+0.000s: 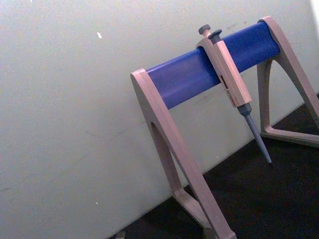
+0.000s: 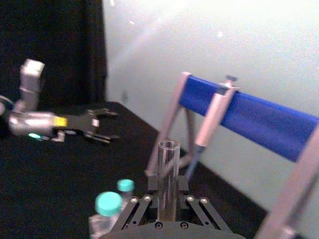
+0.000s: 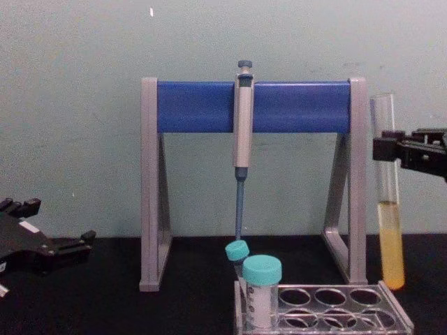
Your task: Pick up the test tube from the test tube rack, shake it, then place it back into the test tube rack.
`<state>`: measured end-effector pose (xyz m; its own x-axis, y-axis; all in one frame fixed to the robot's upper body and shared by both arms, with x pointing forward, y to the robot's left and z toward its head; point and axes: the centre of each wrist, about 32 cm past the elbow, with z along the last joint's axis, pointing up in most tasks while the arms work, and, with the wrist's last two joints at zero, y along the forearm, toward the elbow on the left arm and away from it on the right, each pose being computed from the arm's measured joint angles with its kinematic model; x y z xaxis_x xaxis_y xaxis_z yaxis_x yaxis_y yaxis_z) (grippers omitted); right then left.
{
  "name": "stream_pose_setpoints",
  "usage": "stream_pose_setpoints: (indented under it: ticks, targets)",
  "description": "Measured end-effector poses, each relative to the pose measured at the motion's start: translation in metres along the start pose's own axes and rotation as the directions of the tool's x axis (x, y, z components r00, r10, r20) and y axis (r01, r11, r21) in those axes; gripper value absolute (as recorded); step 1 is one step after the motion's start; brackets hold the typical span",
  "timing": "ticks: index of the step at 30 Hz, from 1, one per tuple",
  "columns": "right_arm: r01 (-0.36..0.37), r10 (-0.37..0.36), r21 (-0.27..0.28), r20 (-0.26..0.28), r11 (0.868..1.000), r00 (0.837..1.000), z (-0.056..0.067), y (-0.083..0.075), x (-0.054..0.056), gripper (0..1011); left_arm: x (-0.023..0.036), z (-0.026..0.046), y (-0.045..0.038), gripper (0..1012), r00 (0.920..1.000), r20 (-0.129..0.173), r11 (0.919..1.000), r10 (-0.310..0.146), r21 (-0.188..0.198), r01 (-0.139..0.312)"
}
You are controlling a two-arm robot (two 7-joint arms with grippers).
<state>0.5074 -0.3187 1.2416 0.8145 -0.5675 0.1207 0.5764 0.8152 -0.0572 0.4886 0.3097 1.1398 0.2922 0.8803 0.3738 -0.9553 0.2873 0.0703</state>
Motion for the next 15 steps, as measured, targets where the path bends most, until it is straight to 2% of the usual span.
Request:
stream_pose_setpoints:
  ticks: [1, 4, 5, 9, 15]
  targets:
    - [0.025, -0.025, -0.006, 0.027, 1.0, 0.999, 0.001, 0.0, 0.0, 229, 0.0, 0.0, 0.0, 1001, 1.0, 0.0, 1.0, 0.0, 0.0, 0.0]
    - [0.059, -0.059, -0.009, 0.06, 0.998, 0.997, 0.001, 0.001, -0.001, 228, 0.0, 0.0, 0.0, 1001, 1.0, 0.0, 1.0, 0.0, 0.0, 0.0]
    - [0.086, -0.085, -0.011, 0.086, 0.996, 0.993, 0.002, 0.003, -0.003, 228, 0.0, 0.0, 0.0, 1002, 1.0, 0.0, 1.0, 0.0, 0.0, 0.0]
    - [0.137, -0.135, -0.004, 0.13, 0.991, 0.982, 0.002, 0.01, -0.006, 228, 0.0, 0.0, 0.0, 1001, 1.0, 0.0, 1.0, 0.0, 0.0, 0.0]
    - [0.173, -0.177, 0.045, 0.126, 0.984, 0.976, 0.001, 0.023, -0.01, 228, 0.0, 0.0, 0.0, 1001, 1.0, 0.0, 1.0, 0.0, 0.0, 0.0]
